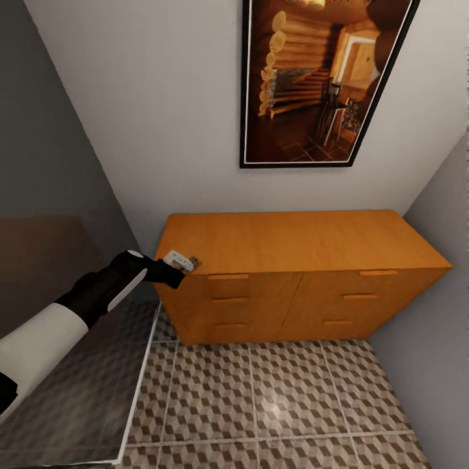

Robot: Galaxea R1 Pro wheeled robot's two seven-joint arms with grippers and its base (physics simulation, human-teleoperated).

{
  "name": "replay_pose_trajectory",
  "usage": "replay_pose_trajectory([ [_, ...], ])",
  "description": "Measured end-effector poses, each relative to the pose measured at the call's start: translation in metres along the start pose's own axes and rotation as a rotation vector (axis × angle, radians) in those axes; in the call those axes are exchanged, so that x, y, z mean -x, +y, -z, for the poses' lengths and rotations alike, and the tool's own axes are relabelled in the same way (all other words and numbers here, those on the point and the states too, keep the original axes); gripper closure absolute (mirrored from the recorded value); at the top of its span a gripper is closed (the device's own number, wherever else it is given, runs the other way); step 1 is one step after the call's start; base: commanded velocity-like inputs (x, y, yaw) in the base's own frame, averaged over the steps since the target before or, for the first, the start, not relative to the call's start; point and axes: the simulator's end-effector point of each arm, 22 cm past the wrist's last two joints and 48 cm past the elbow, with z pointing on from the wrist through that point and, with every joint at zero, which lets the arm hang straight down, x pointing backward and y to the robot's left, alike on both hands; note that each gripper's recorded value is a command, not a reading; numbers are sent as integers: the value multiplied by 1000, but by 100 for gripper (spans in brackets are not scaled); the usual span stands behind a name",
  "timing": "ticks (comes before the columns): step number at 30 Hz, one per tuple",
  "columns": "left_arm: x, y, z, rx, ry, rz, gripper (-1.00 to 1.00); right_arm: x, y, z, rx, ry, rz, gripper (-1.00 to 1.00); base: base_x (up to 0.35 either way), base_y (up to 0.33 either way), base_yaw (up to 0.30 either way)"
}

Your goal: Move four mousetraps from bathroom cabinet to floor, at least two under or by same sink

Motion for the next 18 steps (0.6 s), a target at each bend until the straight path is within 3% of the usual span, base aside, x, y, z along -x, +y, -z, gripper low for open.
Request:
replay_pose_trajectory([
  [18,-1,-1,-1,-1,4,0,100,0,0,0,0,-1,0,100,-338,-56,0],
])
